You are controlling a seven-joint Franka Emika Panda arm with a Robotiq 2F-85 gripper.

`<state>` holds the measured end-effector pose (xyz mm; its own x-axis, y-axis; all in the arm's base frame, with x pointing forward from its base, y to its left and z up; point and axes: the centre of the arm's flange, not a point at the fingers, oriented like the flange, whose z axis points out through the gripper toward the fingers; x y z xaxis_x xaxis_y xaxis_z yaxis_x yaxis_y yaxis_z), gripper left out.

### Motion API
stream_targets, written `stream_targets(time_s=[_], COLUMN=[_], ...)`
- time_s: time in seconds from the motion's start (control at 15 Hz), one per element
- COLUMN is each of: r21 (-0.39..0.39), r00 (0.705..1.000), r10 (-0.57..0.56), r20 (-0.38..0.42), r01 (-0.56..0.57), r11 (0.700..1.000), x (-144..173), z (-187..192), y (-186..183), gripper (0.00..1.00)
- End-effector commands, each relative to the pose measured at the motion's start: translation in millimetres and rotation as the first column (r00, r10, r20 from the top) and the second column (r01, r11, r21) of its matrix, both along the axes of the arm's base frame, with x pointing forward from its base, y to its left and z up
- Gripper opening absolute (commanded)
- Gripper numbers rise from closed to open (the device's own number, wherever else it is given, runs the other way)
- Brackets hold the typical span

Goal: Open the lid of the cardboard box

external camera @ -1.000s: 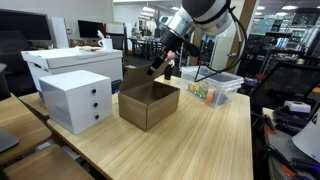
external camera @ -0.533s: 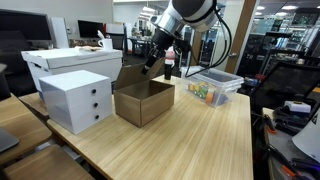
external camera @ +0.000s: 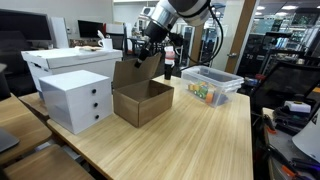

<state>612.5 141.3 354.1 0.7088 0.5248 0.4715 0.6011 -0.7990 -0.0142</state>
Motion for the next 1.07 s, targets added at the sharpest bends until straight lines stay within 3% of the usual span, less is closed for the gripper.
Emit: stream_targets(time_s=[0.0,0.33,1.0], r21=[-0.009,-0.003,0.022], r00=[1.000,0.999,0.998], r10=[0.006,0.023,0.033], r20=[0.017,0.026,-0.050], r01=[-0.006,-0.023,-0.032], r11=[1.000,1.000,0.999], x=[9.3,31.8,98.2], z=[11.7,15.1,-4.1], y=[3.3,5.7,-9.7], gripper=[0.02,0.02,0.02])
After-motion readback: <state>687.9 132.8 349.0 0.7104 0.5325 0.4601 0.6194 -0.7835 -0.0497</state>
